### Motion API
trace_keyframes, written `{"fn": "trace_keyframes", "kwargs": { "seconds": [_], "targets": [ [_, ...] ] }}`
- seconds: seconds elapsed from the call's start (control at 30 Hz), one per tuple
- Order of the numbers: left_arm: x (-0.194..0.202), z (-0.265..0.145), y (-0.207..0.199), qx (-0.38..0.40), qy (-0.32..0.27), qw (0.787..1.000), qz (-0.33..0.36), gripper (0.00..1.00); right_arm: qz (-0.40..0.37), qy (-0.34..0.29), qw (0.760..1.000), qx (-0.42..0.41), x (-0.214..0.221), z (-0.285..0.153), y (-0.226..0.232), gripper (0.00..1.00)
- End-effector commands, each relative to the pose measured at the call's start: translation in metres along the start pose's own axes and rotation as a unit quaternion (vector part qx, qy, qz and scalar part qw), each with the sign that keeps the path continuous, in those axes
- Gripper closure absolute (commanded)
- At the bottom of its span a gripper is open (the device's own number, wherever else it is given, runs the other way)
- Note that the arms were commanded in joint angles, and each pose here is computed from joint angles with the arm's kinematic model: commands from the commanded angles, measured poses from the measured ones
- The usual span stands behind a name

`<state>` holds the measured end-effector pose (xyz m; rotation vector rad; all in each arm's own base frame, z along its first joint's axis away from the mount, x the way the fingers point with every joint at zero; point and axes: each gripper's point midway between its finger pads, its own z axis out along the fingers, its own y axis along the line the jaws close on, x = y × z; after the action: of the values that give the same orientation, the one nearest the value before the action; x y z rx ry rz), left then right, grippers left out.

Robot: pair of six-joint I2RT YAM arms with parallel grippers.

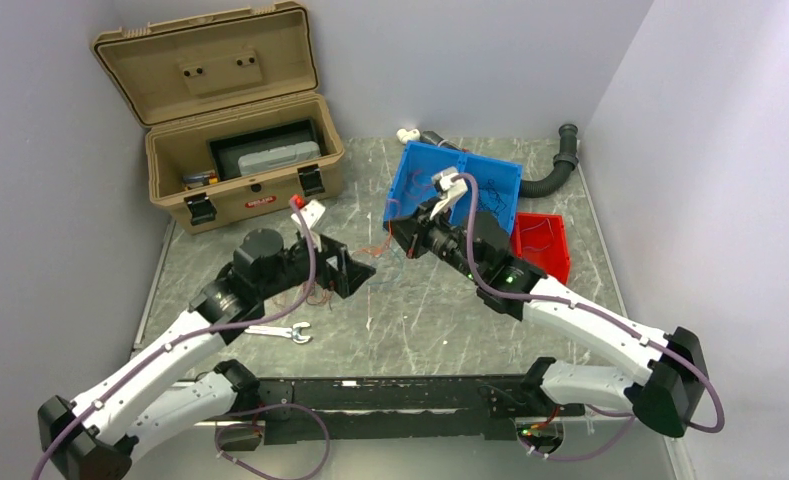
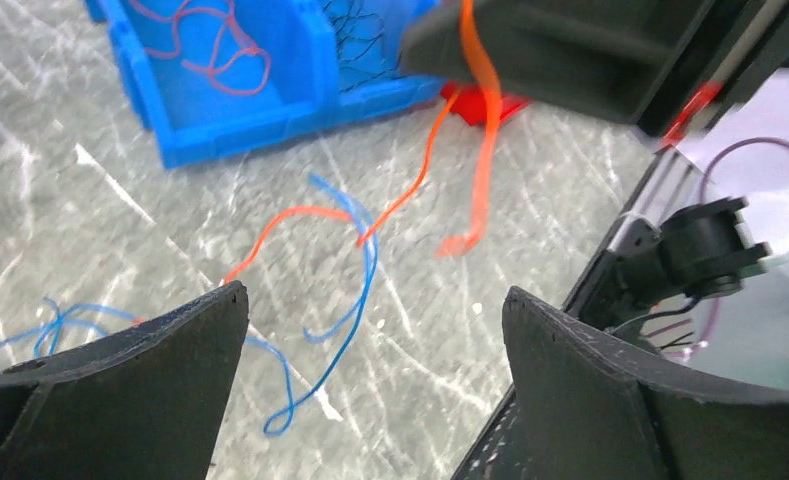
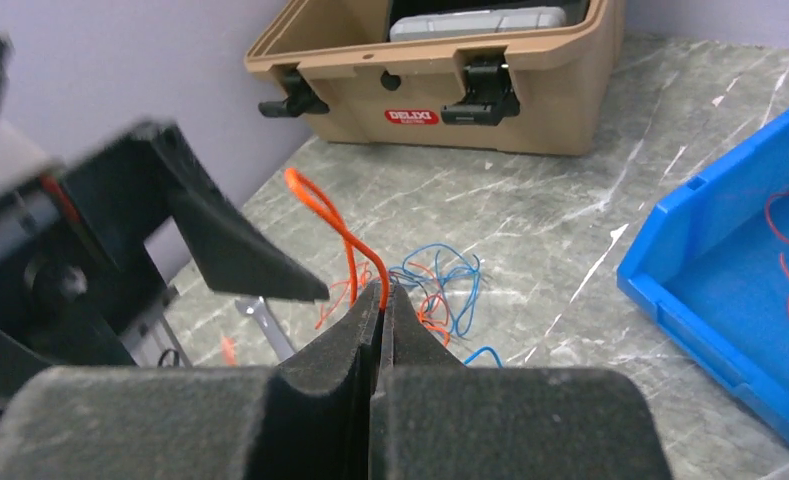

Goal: Untangle the cables

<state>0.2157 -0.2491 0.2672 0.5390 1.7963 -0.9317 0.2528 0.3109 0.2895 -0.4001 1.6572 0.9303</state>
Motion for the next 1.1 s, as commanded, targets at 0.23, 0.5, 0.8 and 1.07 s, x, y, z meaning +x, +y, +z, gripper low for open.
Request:
{"fn": "trace_keyframes", "kwargs": {
  "seconds": [0.23, 0.5, 0.8, 1.07],
  "targets": [
    [0.03, -0.007, 0.011, 0.016, -0.075, 0.996, 0.04, 0.24, 0.086, 0.001, 0.995, 0.044, -0.053, 0.014, 0.004, 1.0],
    [0.053, 0.008, 0.044, -0.061, -0.007, 0.998, 0.028, 0.22, 0.097, 0.0, 0.994, 0.058, -0.073, 0.013, 0.0, 1.0],
    [0.097, 0.01, 0.11, -0.207, 0.059, 0.974, -0.071, 0.13, 0.052, -0.082, 0.992, 0.075, -0.171, -0.023, -0.007, 1.0],
    [0.135, 0.015, 0.153, -0.196, 0.061, 0.952, -0.227, 0.15, 0.016, -0.15, 0.983, 0.102, -0.247, -0.051, -0.003, 1.0]
  ]
}}
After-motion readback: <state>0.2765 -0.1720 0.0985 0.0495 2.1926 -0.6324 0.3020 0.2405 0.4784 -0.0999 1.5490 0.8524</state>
